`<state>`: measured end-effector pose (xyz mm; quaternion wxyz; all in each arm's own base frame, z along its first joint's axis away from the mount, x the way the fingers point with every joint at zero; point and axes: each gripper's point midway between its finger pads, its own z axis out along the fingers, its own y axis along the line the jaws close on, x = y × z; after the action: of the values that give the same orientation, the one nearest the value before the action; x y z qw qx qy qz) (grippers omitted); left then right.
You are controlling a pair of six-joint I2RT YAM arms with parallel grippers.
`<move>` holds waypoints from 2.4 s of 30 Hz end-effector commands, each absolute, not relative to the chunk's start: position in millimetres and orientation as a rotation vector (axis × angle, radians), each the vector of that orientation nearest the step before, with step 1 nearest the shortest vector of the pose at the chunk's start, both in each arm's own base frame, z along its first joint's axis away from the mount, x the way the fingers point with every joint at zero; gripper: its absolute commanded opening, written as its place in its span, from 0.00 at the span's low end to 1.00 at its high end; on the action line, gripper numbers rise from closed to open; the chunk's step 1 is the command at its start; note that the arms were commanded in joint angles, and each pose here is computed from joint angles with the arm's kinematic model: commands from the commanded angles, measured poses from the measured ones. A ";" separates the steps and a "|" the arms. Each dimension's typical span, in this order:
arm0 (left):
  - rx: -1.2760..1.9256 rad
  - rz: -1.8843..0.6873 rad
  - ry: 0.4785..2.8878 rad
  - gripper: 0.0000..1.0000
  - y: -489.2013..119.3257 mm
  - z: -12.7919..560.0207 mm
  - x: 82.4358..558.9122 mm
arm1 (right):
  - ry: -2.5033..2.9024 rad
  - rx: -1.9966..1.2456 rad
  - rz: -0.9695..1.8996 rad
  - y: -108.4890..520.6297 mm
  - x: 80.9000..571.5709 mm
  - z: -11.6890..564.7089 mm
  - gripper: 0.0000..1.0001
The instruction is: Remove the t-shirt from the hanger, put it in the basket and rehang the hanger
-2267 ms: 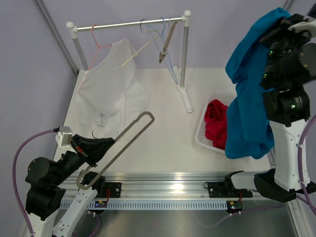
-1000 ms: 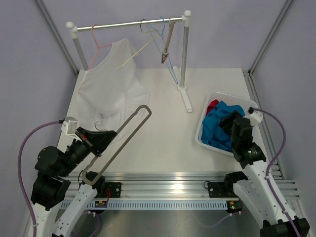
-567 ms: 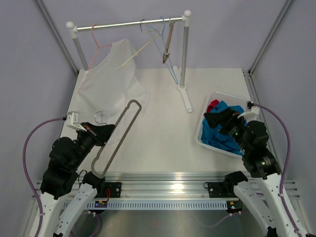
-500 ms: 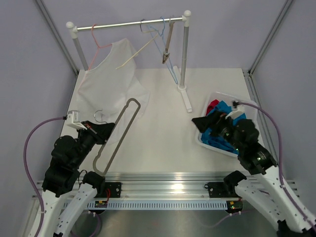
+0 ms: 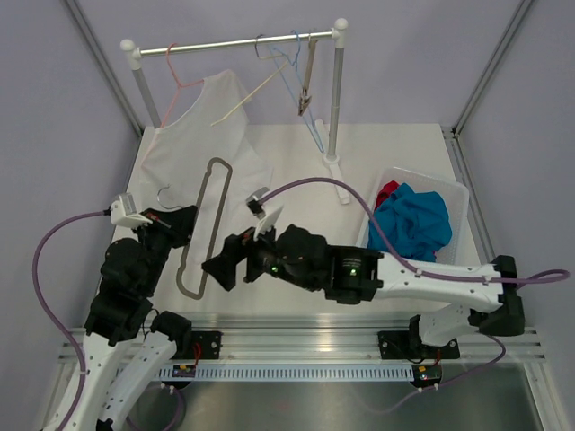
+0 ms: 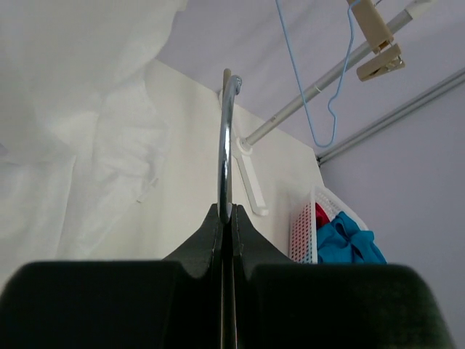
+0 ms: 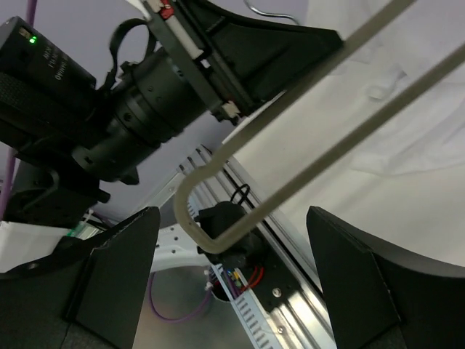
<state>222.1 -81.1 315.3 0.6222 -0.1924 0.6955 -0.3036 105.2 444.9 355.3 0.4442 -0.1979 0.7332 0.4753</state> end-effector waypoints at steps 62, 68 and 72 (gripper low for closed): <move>0.168 -1.231 1.567 0.80 -157.4 362.8 107.2 | 1.679 0.386 1.691 427.5 236.6 336.6 0.00; 0.181 -1.194 1.627 0.82 -151.5 344.3 95.8 | 1.648 0.427 1.803 429.5 244.0 343.8 0.00; 0.187 -1.180 1.664 0.78 -151.6 329.7 96.2 | 1.633 0.422 1.818 428.7 242.6 349.1 0.00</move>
<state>109.0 -148.1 335.2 0.5329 0.0473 0.6901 -0.4874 244.6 430.8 316.0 0.3292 0.1527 0.6670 0.6507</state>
